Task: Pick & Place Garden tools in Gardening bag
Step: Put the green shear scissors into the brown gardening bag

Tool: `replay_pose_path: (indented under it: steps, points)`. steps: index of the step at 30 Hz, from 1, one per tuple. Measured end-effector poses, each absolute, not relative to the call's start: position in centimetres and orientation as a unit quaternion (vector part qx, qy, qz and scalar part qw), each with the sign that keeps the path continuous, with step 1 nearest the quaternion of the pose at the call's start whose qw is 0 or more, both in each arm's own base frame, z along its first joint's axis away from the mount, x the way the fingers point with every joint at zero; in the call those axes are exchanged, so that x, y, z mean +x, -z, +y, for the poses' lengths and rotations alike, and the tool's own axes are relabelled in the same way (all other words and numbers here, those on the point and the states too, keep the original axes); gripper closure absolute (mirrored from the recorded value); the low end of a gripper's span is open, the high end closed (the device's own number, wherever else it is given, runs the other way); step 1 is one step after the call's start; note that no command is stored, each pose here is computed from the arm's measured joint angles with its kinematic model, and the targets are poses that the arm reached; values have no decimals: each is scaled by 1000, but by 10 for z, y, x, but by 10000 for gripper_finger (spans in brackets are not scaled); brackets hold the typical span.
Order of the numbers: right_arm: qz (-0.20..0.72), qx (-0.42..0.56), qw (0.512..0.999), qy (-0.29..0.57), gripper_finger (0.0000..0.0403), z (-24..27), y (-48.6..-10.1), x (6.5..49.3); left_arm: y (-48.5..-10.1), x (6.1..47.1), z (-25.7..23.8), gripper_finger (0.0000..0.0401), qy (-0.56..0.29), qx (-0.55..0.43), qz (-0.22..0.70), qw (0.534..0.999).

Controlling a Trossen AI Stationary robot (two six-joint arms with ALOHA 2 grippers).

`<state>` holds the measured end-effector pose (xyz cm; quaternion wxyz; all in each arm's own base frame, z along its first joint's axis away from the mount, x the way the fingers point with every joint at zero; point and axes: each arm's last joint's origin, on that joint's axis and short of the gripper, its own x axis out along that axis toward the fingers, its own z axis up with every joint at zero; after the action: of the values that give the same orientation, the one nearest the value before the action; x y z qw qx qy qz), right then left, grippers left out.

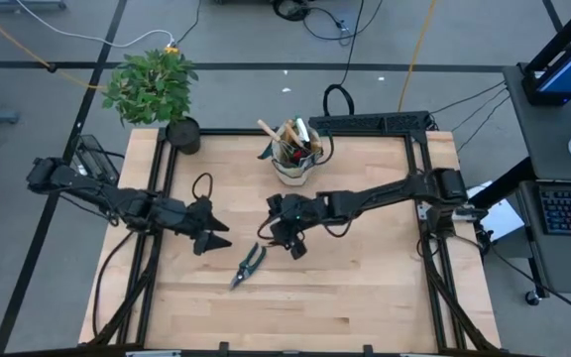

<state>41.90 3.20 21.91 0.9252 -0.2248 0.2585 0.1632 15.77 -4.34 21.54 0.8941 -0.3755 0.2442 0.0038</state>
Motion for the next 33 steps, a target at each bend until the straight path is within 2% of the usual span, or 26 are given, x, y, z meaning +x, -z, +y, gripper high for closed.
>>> replay_pose_path:
  steps: [15, 33]
  points:
    - [271, -195, 918, -217, 163, 42, -168, 436, -215, 153, -58, 36, -6, -403, 247, 881]
    - [248, -178, 925, -227, 163, 57, -149, 446, -214, 153, -58, 36, -6, -399, 250, 882]
